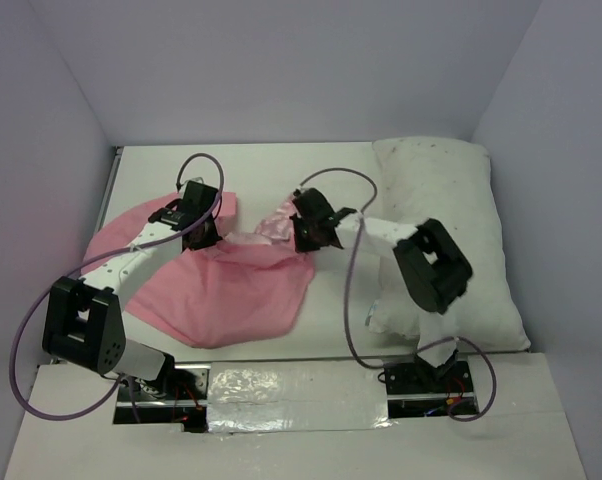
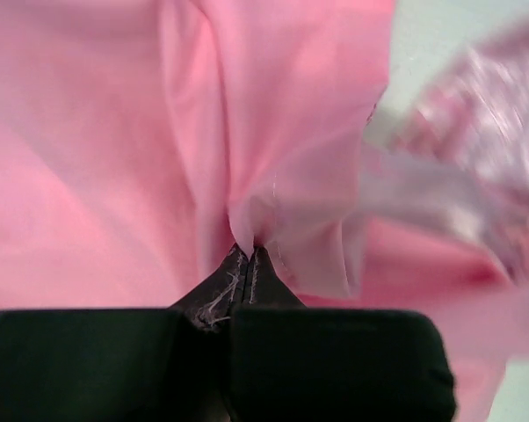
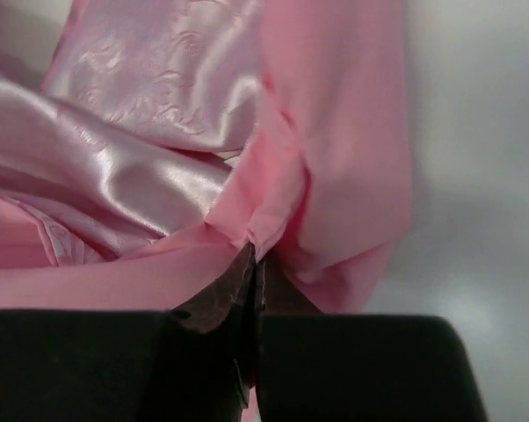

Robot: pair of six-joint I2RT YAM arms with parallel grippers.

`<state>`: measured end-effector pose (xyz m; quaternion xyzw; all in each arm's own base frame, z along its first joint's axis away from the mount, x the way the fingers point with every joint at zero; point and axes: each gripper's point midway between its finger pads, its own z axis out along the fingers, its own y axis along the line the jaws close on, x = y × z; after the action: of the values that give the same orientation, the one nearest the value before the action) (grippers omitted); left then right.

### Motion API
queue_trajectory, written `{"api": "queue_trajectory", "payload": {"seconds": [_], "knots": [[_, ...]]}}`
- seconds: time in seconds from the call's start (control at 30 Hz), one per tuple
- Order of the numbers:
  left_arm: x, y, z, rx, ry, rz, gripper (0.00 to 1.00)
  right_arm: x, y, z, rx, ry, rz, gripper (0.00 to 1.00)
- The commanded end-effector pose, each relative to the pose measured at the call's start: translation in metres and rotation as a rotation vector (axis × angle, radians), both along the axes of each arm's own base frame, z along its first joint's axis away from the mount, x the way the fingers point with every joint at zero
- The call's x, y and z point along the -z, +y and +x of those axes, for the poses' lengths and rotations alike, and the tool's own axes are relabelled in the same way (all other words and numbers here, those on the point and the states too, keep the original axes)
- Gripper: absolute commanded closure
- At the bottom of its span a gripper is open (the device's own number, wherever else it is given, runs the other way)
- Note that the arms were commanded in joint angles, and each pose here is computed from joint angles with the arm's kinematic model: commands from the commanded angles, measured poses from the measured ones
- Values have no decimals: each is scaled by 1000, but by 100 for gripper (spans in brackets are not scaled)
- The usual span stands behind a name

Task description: Put the pillow into the pillowcase

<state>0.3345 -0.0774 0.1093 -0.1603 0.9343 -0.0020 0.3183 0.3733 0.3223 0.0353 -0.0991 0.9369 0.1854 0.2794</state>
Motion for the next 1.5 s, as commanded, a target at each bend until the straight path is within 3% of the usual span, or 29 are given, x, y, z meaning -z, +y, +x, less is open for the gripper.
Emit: {"api": "queue_trajectory", "payload": {"seconds": [0.0,0.07,0.17,0.37,0.6,0.7,0.83,0.9,0.93,1.0,1.23,1.47], "knots": [[-19,5,3,-12,-35,28,100,-46,-12,-47,-27,-95,18,94],[-18,4,1,-1,-24,26,100,-68,-23,-61,-26,-134,21,65],[-15,5,-3,17,-9,36,100,-91,-34,-47,11,-169,-7,46],[-16,3,-3,41,-13,33,100,-91,-63,6,192,-136,-83,31],[-18,4,-1,38,-14,42,100,-66,-88,45,272,-75,-202,27],[-20,4,1,37,-16,49,100,-51,-77,47,228,-33,-166,30],[-31,5,10,21,-58,50,100,-31,-68,34,213,50,-129,43],[-39,3,18,20,-92,44,100,-29,-64,31,220,56,-89,62],[-43,3,21,18,-104,45,100,-31,-64,27,220,55,-77,81],[-59,2,33,6,-153,39,100,-43,-67,32,247,21,-63,100],[-157,12,58,-130,-414,-2,100,-183,-114,20,391,-281,-15,100],[-283,37,35,-253,-753,-84,100,-314,-137,-34,436,-540,167,100]]}}
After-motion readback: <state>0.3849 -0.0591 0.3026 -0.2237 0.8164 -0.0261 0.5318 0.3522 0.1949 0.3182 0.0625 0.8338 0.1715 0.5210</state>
